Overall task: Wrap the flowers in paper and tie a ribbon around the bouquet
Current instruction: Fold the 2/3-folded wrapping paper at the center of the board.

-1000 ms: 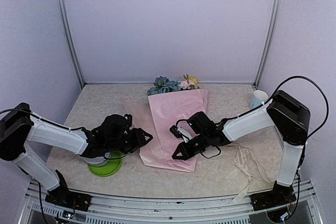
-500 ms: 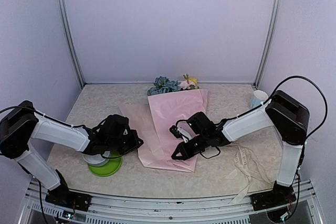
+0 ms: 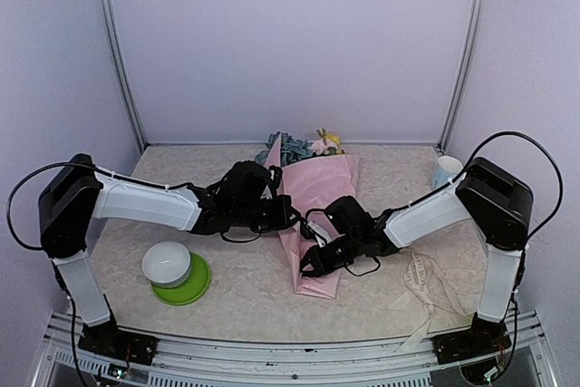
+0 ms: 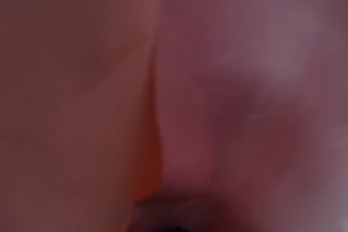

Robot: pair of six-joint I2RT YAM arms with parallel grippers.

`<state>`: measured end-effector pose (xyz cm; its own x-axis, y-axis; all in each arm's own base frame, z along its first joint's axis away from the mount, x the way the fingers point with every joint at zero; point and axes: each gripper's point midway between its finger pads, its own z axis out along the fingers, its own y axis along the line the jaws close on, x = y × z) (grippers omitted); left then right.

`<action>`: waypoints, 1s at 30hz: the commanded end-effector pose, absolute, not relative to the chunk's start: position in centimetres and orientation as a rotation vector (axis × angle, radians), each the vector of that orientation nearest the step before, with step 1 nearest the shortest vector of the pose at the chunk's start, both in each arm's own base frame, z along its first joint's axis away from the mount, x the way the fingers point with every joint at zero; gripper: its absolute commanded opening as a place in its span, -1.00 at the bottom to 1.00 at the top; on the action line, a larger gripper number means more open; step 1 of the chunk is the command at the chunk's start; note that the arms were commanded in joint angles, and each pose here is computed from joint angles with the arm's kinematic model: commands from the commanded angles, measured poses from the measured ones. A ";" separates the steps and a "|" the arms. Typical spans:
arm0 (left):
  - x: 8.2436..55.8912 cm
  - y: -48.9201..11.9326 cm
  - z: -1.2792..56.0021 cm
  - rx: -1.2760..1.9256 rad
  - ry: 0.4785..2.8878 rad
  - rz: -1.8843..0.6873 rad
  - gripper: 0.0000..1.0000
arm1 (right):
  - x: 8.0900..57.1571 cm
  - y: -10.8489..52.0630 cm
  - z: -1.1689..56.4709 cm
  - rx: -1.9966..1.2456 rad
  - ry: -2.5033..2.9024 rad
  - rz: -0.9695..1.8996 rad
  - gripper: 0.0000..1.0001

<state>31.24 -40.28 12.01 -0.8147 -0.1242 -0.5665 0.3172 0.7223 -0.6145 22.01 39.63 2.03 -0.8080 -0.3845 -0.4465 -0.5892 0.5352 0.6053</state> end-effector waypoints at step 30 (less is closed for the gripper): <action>34.9 -41.5 6.1 0.235 2.533 -0.964 -1.00 | 28.5 27.4 5.7 -0.397 2.566 0.816 -0.61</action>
